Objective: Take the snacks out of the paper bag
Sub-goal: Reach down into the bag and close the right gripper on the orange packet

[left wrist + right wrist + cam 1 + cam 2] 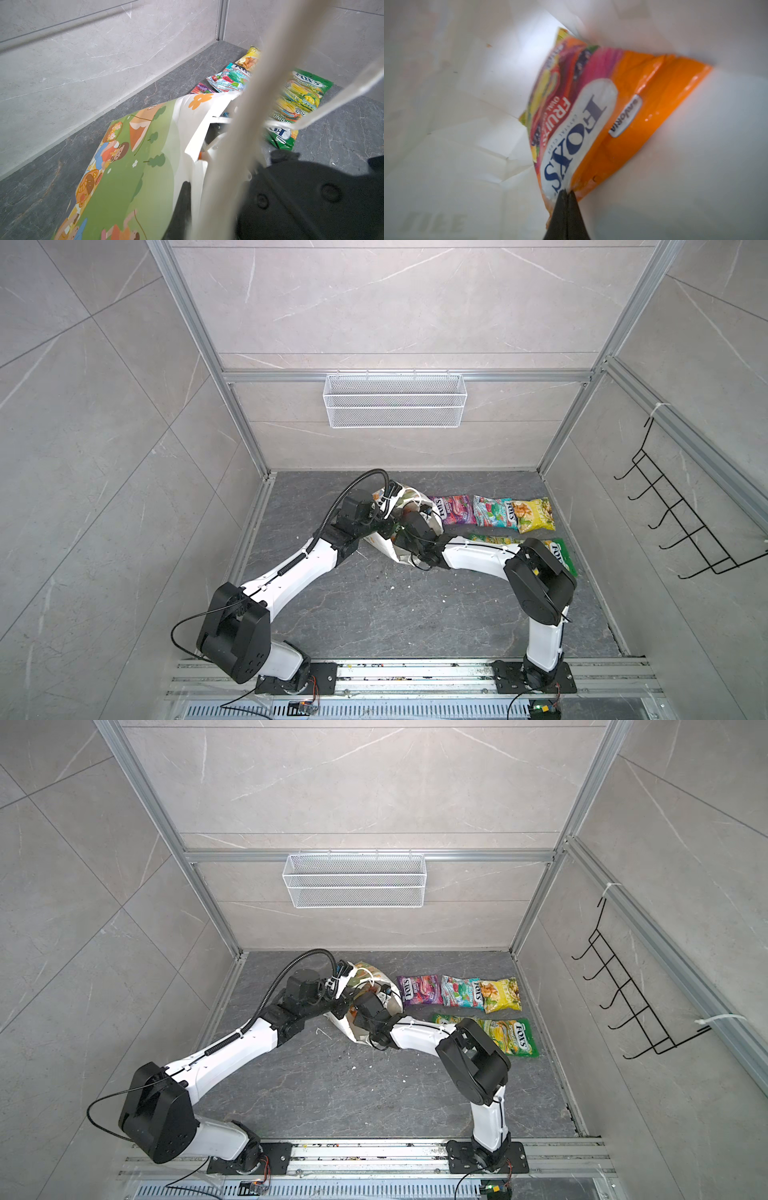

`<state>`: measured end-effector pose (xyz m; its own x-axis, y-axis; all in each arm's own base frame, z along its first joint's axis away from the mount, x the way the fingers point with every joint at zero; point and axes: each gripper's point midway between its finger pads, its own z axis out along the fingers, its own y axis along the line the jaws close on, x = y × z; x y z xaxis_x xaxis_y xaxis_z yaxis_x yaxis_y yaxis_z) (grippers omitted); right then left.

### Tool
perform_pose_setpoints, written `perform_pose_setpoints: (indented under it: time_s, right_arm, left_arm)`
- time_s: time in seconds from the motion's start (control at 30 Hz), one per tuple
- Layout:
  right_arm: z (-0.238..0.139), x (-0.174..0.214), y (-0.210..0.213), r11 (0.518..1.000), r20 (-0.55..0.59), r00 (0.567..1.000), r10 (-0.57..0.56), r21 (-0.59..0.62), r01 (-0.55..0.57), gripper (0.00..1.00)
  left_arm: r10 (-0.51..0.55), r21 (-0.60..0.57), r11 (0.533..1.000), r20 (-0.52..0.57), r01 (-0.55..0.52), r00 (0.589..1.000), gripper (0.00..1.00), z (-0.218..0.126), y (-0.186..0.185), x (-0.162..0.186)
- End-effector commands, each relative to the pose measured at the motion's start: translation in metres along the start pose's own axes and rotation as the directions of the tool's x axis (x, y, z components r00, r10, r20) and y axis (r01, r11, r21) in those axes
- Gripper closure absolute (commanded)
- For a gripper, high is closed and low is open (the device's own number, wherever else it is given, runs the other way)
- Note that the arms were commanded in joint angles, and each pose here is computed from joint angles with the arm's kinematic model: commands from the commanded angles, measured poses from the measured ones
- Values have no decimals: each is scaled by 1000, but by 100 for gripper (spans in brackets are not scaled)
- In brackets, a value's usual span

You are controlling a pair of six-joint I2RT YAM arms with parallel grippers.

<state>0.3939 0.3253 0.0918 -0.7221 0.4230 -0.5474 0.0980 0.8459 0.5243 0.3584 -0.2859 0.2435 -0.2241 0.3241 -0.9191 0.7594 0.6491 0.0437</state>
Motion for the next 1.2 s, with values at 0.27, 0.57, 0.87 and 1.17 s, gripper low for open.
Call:
perform_pose_setpoints:
  time_s: [0.27, 0.57, 0.87, 1.17]
  right_arm:
    - [-54, -25, 7, 998, 54, 997, -50, -45, 53, 100]
    - [-65, -23, 16, 990, 3, 992, -123, -68, 123, 96]
    - [-38, 12, 24, 991, -149, 986, -71, -123, 53, 69]
    - [-24, 34, 18, 996, -253, 967, 14, -87, -37, 52]
  left_arm:
    - [-1, -31, 1000, 68, 3, 998, 100, 2, 7, -22]
    - [-5, -40, 999, 65, 7, 998, 100, 4, 9, -24]
    - [-7, -30, 1000, 68, 9, 998, 100, 2, 7, -26]
    - [-7, -22, 1000, 70, 9, 997, 100, 1, 6, -27]
